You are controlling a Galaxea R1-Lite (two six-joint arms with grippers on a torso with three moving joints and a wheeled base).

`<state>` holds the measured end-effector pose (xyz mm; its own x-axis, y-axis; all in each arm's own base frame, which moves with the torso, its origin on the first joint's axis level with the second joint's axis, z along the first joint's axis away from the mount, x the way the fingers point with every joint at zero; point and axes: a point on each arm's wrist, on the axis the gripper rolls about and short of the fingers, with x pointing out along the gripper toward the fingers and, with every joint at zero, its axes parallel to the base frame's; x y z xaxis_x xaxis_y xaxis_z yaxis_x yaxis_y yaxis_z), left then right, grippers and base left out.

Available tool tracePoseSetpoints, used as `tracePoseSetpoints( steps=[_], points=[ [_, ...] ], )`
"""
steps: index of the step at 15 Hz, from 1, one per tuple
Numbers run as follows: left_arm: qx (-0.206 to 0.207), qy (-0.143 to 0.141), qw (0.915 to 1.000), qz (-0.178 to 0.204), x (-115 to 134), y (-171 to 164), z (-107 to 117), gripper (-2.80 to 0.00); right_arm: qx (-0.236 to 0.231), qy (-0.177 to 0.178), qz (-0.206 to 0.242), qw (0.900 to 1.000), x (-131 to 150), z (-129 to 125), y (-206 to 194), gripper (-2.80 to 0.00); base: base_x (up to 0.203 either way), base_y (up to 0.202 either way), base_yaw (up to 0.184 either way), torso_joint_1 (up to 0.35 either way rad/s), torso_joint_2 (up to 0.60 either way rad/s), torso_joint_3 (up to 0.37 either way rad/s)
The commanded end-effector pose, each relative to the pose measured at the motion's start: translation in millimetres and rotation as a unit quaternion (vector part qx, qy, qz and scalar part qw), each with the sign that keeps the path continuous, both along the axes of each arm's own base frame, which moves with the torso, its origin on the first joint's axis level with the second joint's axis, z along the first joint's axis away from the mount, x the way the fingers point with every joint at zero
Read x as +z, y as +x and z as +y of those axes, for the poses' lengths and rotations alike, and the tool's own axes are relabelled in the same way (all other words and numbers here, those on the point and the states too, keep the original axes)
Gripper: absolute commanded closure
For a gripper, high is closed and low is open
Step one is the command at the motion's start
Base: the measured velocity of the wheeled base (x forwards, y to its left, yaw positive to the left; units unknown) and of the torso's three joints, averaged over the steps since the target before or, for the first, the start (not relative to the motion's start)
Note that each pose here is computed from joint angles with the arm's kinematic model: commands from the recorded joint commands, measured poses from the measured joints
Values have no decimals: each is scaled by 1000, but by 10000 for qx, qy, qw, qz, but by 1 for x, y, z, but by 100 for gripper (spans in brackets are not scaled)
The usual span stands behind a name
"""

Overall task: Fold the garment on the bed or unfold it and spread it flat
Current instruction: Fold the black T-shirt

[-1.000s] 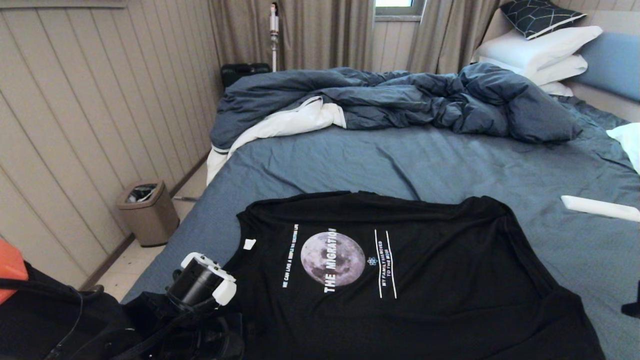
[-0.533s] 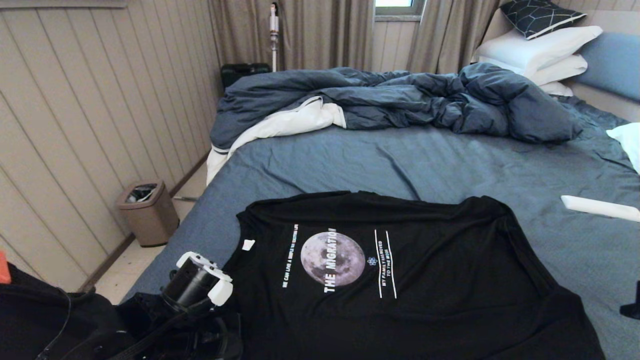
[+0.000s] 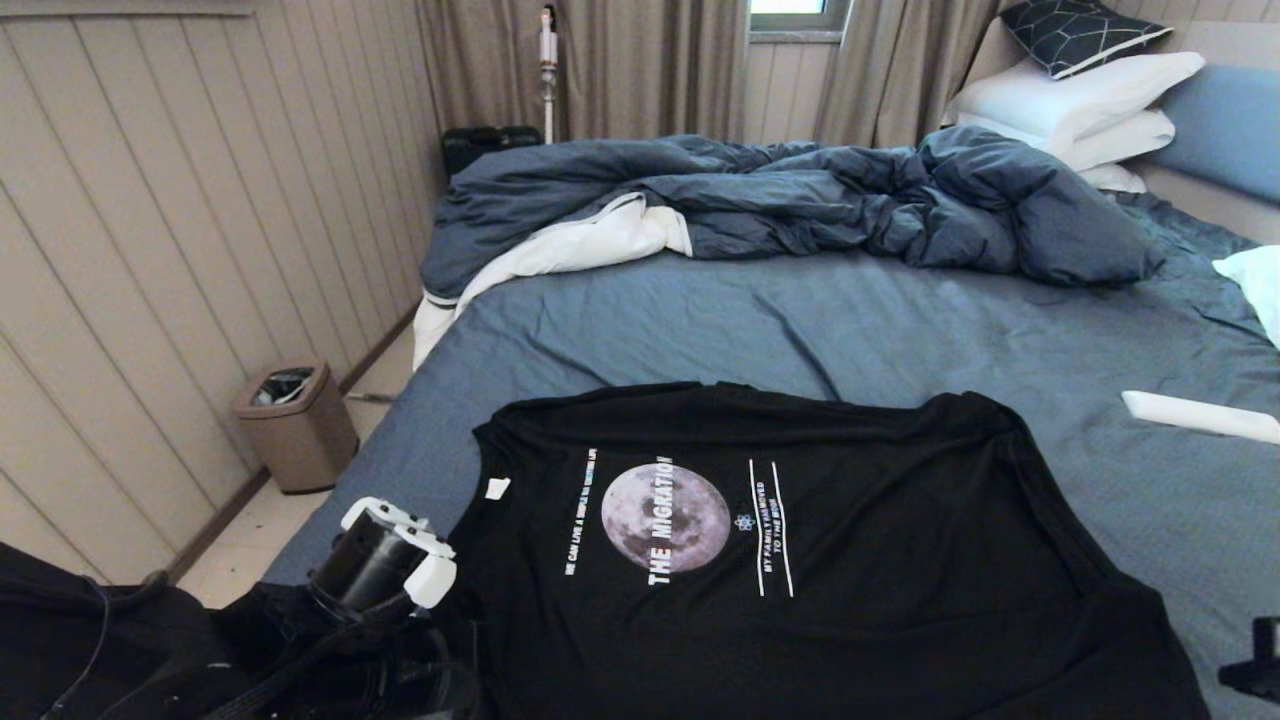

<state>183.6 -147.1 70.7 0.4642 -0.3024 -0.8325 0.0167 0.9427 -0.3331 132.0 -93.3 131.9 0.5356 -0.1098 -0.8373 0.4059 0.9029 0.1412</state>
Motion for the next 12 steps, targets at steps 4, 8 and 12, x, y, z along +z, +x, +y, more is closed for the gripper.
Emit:
tracePoseSetpoints(
  steps=[4,8,12],
  points=[
    [42,57,10000,29,-3,1,0,0,190,9,143,9997,-32,-1,2,-280,0,0,0,0,0,0],
    [45,104,9999,64,-3,2,-1,0,169,158,296,9993,-41,-6,7,-280,0,0,0,0,0,0],
    [62,132,9998,95,-4,1,0,0,192,171,279,9993,-51,-9,11,-280,0,0,0,0,0,0]
  ],
)
